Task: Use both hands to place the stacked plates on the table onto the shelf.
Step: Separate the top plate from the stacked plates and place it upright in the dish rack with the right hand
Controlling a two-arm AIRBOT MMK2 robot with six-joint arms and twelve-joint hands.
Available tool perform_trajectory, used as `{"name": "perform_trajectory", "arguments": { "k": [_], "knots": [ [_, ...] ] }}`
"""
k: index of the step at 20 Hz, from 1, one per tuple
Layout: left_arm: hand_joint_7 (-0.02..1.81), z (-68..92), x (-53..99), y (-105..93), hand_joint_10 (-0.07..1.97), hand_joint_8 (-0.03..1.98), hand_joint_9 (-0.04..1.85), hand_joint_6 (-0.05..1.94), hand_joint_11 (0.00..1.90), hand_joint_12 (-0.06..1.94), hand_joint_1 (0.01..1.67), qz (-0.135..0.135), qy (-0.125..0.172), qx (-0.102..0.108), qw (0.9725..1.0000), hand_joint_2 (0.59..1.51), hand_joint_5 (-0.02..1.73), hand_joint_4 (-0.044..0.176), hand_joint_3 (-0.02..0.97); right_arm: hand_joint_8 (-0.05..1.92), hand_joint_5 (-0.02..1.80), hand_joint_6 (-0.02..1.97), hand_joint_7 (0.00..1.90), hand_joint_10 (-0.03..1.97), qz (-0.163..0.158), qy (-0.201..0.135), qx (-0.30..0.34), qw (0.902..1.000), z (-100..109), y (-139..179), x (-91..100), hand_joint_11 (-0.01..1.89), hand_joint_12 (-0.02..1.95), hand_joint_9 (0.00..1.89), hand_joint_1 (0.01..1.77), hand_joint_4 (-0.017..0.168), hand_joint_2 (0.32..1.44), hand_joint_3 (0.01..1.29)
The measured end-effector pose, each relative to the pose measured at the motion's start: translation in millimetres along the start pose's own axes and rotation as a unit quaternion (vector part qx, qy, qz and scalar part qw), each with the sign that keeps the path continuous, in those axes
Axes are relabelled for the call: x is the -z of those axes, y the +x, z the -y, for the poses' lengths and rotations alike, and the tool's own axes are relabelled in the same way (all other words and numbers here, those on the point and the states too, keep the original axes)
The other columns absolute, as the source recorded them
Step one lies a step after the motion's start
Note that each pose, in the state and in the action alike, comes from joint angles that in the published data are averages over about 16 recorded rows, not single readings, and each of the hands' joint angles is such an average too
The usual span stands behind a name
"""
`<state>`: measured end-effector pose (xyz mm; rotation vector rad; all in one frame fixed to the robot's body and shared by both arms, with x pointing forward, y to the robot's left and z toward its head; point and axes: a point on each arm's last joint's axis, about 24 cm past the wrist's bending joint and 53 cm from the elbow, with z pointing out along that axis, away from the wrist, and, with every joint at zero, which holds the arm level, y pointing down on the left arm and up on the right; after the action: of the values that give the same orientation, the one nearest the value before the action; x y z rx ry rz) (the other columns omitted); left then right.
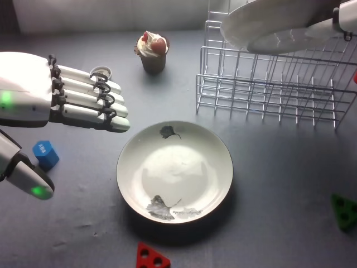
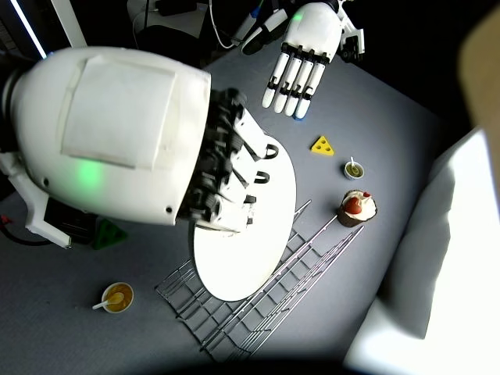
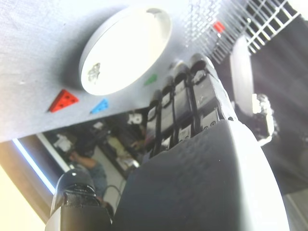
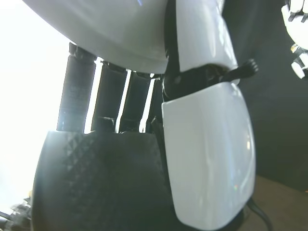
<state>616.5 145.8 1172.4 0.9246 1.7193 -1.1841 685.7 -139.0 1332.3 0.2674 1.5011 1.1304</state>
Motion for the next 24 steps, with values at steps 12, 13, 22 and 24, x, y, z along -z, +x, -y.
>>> {"name": "perform_trajectory", "arguments": {
  "k": [12,13,22,24],
  "knots": [
    [0.15,8.8,-5.2,7.8,0.01,0.0,0.14,0.0,0.14,0.02,0.01,-0.017,0.015,0.001,0.9997,0.99,0.13,0.001,0.008,0.42,0.93,0.87,1.15,0.61,-0.01,0.018,-0.055,0.9983,13,-7,-22.0,1.04,1.31,1.21,1.48,-0.009,0.94,0.01],
    [0.15,9.6,-5.5,8.4,0.01,0.0,0.14,0.0,0.15,0.02,0.01,-0.019,0.016,0.001,0.9997,0.991,0.13,0.001,0.008,0.42,0.93,0.86,1.14,0.61,-0.01,0.02,-0.06,0.998,15,-8,-24.6,1.04,1.31,1.21,1.48,-0.009,0.94,0.01],
    [0.15,13.7,-8.9,10.8,0.01,0.0,0.14,0.0,0.15,0.02,0.01,-0.025,0.022,-0.003,0.9994,0.993,0.14,0.001,0.008,0.46,0.93,0.8,1.13,0.59,-0.02,0.042,-0.106,0.9932,34,-16,-49.3,1.03,1.3,1.21,1.47,-0.011,0.94,0.01],
    [0.16,13.9,-9.3,10.8,0.01,0.0,0.15,0.0,0.15,0.02,0.01,-0.026,0.022,-0.004,0.9994,0.994,0.14,0.001,0.009,0.48,0.93,0.8,1.12,0.6,-0.024,0.048,-0.115,0.9919,38,-17,-54.7,1.03,1.3,1.21,1.47,-0.012,0.94,0.01]
  ]
}}
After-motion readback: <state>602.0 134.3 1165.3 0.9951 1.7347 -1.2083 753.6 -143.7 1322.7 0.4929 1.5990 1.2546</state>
